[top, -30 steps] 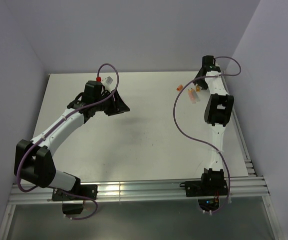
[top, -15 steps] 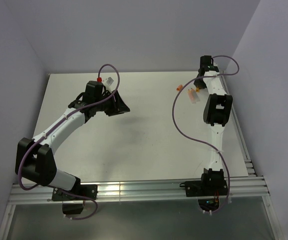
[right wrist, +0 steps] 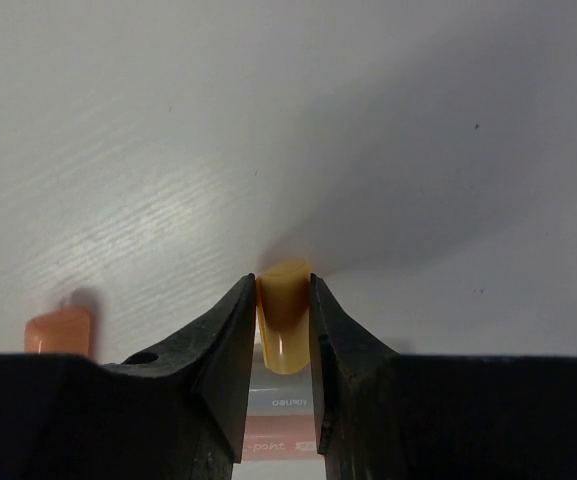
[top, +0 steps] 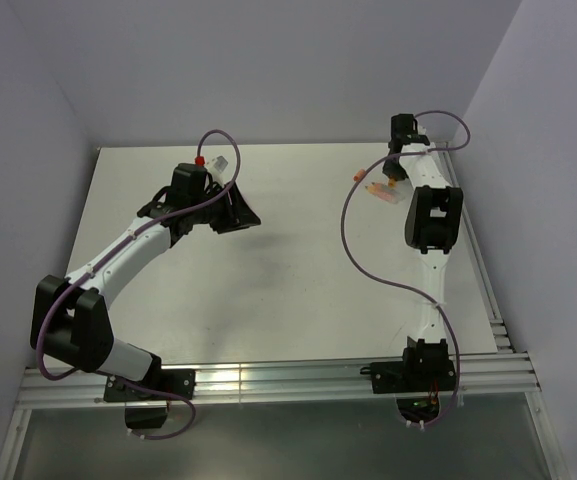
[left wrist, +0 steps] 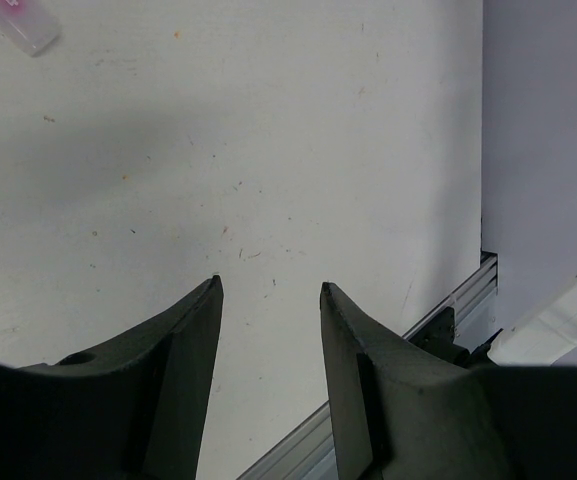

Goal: Insert the pens into the pen caps

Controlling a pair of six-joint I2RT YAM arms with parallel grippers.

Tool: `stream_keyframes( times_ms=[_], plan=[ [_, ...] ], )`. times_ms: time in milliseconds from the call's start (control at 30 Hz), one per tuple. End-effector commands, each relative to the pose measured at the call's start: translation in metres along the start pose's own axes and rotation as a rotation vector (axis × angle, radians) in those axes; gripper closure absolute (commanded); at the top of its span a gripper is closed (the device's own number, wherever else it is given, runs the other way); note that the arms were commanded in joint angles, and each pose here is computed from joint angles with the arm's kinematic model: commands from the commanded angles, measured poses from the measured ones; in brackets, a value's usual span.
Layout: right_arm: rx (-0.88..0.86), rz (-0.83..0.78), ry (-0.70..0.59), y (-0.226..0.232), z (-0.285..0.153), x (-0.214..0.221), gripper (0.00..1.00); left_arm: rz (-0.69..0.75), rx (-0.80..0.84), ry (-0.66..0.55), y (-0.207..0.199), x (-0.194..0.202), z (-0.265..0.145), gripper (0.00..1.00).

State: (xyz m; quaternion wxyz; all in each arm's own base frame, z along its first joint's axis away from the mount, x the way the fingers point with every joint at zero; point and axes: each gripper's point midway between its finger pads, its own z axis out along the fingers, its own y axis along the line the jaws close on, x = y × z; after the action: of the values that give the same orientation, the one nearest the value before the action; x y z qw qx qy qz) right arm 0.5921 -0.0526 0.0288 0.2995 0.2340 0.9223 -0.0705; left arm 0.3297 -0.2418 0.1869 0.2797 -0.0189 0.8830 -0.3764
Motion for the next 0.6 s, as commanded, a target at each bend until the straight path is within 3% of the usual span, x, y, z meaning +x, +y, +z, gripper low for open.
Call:
stream_keyframes(
  times_ms=[0, 300, 567],
  plan=[
    [0.019, -0.087, 0.126, 0.002, -0.013, 0.043, 0.76, 0.022, 0.041, -0.019, -0.010, -0.003, -0.003, 0.51],
    [0.032, -0.114, 0.188, -0.001, -0.037, 0.079, 0.82, 0.025, 0.038, -0.022, -0.010, -0.003, -0.004, 0.51],
    [0.017, -0.093, 0.222, -0.004, -0.062, 0.087, 0.85, 0.029, 0.039, -0.024, -0.011, -0.004, -0.005, 0.51]
  ],
)
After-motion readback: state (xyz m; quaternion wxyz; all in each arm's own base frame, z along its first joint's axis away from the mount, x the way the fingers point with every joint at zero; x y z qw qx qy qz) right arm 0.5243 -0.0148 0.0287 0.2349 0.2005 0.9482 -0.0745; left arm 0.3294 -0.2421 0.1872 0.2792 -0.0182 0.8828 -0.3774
